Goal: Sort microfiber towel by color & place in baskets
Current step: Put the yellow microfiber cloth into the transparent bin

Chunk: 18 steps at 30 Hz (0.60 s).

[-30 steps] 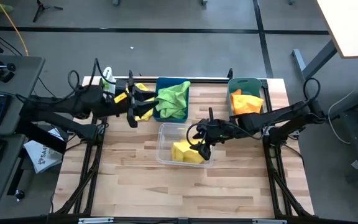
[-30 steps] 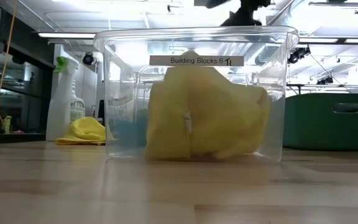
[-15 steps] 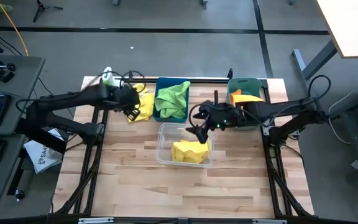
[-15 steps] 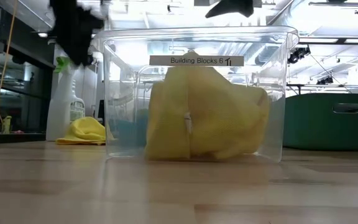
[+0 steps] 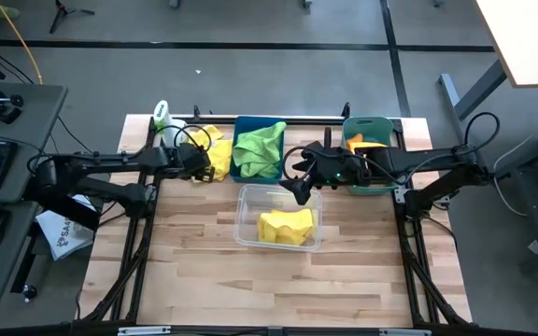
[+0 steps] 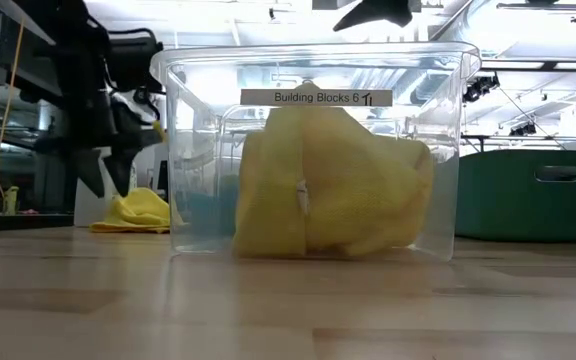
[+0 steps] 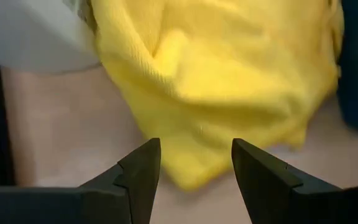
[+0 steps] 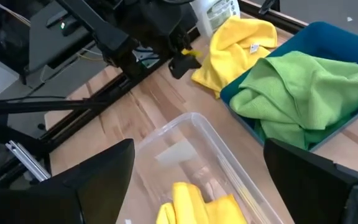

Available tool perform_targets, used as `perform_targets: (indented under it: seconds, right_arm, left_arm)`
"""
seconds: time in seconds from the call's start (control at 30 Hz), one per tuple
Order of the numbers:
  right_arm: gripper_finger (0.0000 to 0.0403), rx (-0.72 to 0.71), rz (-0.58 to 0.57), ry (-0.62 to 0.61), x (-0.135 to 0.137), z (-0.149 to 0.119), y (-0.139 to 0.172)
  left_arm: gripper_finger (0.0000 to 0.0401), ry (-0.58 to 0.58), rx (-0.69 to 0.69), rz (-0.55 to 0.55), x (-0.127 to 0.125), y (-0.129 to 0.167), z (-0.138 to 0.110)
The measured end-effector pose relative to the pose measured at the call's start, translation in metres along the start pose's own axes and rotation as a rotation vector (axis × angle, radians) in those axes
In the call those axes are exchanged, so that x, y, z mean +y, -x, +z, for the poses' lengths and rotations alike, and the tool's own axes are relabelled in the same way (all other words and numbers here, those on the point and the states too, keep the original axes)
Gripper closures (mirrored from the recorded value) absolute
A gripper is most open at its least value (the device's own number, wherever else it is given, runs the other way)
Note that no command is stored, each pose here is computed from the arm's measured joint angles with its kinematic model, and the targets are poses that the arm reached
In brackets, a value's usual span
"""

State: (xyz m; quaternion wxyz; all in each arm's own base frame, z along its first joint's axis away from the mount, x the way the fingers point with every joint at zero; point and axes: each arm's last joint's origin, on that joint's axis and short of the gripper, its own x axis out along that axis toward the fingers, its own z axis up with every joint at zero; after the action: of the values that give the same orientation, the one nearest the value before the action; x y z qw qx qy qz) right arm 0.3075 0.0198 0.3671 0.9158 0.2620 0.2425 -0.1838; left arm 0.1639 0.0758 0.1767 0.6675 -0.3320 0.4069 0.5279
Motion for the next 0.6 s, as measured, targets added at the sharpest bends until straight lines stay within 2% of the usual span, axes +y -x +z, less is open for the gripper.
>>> perform_targets:
  seconds: [0.1,0.33,0.6]
  right_arm:
    - [0.005,0.008,-0.004,0.002,0.0,-0.001,0.0]
    - [0.005,0.038,-0.027,0.007,-0.003,-0.004,0.0]
    - [0.005,0.051,-0.03,0.016,-0.003,-0.005,0.0]
  left_arm:
    - [0.0215,0.075,-0.048,0.025,0.0,-0.009,0.002]
    - [0.0215,0.223,-0.042,0.042,0.005,-0.03,0.005]
    - [0.0215,0.273,-0.025,0.051,-0.003,-0.052,0.006]
